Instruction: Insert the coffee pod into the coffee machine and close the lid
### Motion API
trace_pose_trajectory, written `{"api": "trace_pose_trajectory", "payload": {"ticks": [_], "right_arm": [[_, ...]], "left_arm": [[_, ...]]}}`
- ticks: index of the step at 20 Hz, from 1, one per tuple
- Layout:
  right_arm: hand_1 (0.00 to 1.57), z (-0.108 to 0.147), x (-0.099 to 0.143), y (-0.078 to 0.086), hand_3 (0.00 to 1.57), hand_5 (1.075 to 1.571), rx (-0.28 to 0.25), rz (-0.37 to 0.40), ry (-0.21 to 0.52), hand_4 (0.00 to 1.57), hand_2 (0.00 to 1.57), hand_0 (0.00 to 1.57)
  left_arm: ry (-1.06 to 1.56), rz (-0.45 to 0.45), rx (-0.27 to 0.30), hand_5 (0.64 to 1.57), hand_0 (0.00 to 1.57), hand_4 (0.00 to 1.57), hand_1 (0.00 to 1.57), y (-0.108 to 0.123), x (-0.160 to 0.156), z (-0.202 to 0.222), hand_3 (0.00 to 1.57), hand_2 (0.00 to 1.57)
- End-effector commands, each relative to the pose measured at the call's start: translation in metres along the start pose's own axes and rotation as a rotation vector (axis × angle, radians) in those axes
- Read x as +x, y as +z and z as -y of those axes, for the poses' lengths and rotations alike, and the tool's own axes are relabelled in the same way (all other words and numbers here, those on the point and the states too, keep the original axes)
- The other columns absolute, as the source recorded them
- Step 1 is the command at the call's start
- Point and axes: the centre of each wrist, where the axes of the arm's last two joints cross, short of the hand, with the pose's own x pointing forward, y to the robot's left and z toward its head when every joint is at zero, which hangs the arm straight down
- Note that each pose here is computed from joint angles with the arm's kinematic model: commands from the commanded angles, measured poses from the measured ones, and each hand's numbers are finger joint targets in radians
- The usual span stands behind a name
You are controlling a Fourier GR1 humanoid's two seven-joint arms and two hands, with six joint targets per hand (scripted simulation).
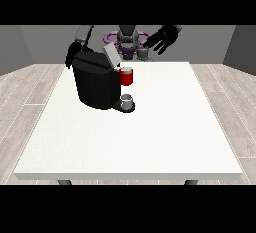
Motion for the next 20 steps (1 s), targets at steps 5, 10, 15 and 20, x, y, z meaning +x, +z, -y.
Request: {"api": "trace_pose_trajectory", "payload": {"ticks": [5, 10, 15, 20], "right_arm": [[0.00, 0.008, -0.014, 0.018, 0.00, 1.571, 0.001, -0.026, -0.047, 0.00, 0.00, 0.00], [0.00, 0.008, 0.017, 0.006, 0.00, 1.571, 0.121, 0.068, -0.083, 0.00, 0.00, 0.00], [0.00, 0.023, 0.036, -0.008, 0.00, 1.571, 0.164, 0.104, 0.015, 0.11, 0.00, 0.00], [0.00, 0.032, 0.045, -0.019, 0.00, 1.571, 0.111, 0.082, -0.011, 0.00, 0.00, 0.00]], "left_arm": [[0.584, -0.160, 0.023, 1.571, 0.00, 0.39, 0.00, 0.083, -0.096, 0.127, 0.00, 0.00], [0.616, -0.244, -0.016, 1.571, 0.00, 0.32, 0.00, 0.104, -0.105, 0.155, 0.00, 0.00], [0.657, -0.211, -0.032, 1.571, 0.00, 0.41, 0.00, 0.101, -0.096, 0.151, 0.00, 0.00], [0.696, -0.207, -0.029, 1.571, 0.00, 0.43, 0.00, 0.118, -0.097, 0.150, 0.00, 0.00]]}}
